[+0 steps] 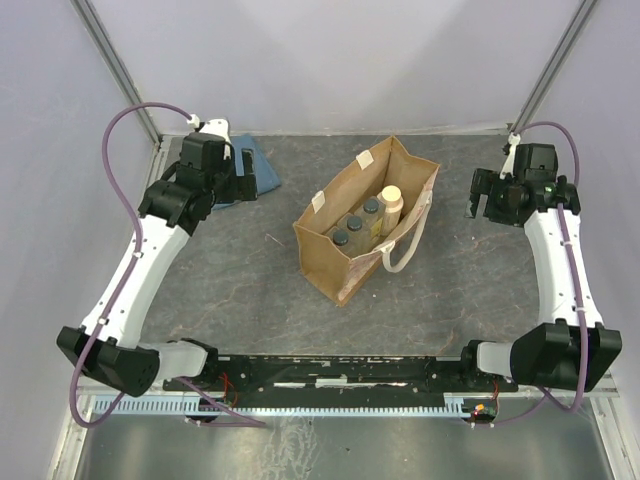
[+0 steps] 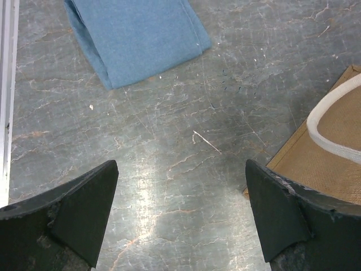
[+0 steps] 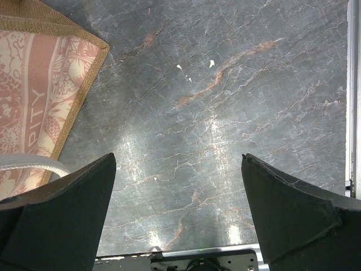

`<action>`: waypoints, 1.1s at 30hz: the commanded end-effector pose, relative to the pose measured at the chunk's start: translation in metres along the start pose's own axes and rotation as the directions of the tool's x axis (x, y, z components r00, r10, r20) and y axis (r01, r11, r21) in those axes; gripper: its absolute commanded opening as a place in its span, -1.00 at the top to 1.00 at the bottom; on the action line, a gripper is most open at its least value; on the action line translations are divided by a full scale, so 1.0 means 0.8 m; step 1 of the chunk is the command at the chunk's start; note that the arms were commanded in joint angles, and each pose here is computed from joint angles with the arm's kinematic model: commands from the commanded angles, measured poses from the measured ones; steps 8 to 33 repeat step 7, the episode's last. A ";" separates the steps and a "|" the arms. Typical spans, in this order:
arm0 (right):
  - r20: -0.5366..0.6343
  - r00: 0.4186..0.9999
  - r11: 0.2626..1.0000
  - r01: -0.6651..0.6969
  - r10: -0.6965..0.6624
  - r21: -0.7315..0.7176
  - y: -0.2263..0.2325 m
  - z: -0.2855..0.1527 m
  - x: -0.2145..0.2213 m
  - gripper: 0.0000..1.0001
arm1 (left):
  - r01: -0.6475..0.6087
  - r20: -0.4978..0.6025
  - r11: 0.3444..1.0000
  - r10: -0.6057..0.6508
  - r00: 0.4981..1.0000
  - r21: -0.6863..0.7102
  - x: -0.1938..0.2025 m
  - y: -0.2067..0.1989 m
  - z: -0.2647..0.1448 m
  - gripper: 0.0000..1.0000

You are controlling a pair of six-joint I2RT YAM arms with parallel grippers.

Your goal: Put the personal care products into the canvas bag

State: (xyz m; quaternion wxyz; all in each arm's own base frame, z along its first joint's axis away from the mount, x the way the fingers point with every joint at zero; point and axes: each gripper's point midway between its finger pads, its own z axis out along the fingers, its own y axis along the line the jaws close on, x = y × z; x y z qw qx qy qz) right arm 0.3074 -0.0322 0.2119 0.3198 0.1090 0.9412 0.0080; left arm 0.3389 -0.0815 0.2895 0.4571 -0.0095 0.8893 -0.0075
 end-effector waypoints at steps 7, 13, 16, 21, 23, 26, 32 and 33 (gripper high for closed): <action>0.057 0.998 1.000 0.005 -0.005 0.008 -0.003 -0.013 -0.009 -0.99 | 0.020 0.036 1.000 -0.020 0.999 -0.016 -0.008 0.004 -0.005 -0.99; 0.057 0.998 1.000 0.005 -0.005 0.008 -0.003 -0.013 -0.009 -0.99 | 0.020 0.036 1.000 -0.020 0.999 -0.016 -0.008 0.004 -0.005 -0.99; 0.057 0.998 1.000 0.005 -0.005 0.008 -0.003 -0.013 -0.009 -0.99 | 0.020 0.036 1.000 -0.020 0.999 -0.016 -0.008 0.004 -0.005 -0.99; 0.057 0.998 1.000 0.005 -0.005 0.008 -0.003 -0.013 -0.009 -0.99 | 0.020 0.036 1.000 -0.020 0.999 -0.016 -0.008 0.004 -0.005 -0.99; 0.057 0.998 1.000 0.005 -0.005 0.008 -0.003 -0.013 -0.009 -0.99 | 0.020 0.036 1.000 -0.020 0.999 -0.016 -0.008 0.004 -0.005 -0.99; 0.057 0.998 1.000 0.005 -0.005 0.008 -0.003 -0.013 -0.009 -0.99 | 0.020 0.036 1.000 -0.020 0.999 -0.016 -0.008 0.004 -0.005 -0.99; 0.057 0.998 1.000 0.005 -0.005 0.008 -0.003 -0.013 -0.009 -0.99 | 0.020 0.036 1.000 -0.020 0.999 -0.016 -0.008 0.004 -0.005 -0.99; 0.057 0.998 1.000 0.005 -0.005 0.008 -0.003 -0.013 -0.009 -0.99 | 0.020 0.036 1.000 -0.020 0.999 -0.016 -0.008 0.004 -0.005 -0.99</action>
